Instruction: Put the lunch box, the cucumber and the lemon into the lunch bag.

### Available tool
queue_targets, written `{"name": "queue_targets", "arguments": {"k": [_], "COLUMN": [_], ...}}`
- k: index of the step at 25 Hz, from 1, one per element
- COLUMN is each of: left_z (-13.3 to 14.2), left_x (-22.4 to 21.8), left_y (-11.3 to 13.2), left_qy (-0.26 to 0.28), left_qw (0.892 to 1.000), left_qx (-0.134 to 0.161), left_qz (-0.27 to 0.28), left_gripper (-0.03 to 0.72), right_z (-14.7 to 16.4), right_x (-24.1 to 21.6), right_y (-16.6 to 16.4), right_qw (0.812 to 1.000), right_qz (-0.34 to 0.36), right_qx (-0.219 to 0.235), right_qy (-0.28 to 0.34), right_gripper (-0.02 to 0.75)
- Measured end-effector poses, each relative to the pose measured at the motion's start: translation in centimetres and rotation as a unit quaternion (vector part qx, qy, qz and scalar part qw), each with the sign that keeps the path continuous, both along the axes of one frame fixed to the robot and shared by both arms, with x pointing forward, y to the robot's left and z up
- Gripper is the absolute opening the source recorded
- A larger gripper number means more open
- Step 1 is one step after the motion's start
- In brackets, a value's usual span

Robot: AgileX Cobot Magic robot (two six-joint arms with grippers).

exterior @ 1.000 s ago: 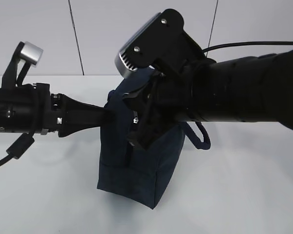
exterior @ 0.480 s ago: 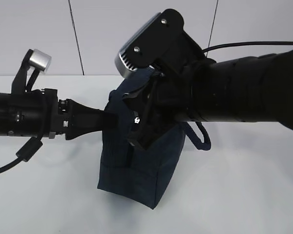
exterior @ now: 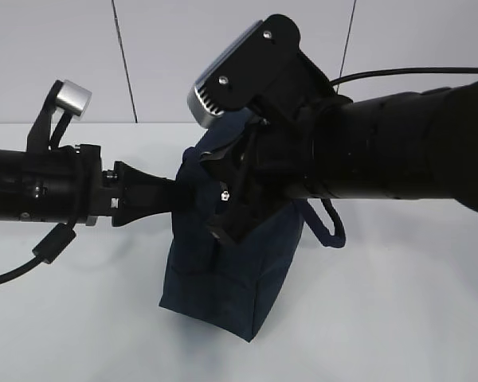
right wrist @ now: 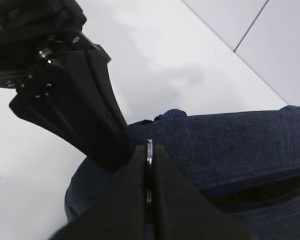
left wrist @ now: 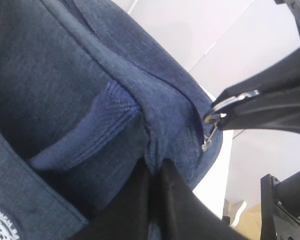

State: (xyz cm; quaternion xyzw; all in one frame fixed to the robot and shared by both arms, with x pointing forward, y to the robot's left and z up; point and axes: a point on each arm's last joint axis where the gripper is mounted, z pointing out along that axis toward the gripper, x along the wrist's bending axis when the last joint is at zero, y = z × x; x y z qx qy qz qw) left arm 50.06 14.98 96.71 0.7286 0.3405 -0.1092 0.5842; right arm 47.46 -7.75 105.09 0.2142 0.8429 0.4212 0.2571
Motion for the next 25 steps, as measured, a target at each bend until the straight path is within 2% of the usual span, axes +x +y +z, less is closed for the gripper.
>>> {"name": "queue_targets", "arguments": {"k": [25], "left_z": [0.0], "left_x": [0.1], "left_y": [0.0], "left_qy": [0.007], "left_qw": [1.000], "left_qx": [0.002], "left_qz": [0.006], "left_gripper": [-0.003], "right_z": [0.6], "right_x": [1.1], "right_y": [-1.0], "right_qw": [0.999], "right_qz": [-0.020], "right_qx": [0.008], "right_qy": [-0.027], "right_gripper": [0.008]}}
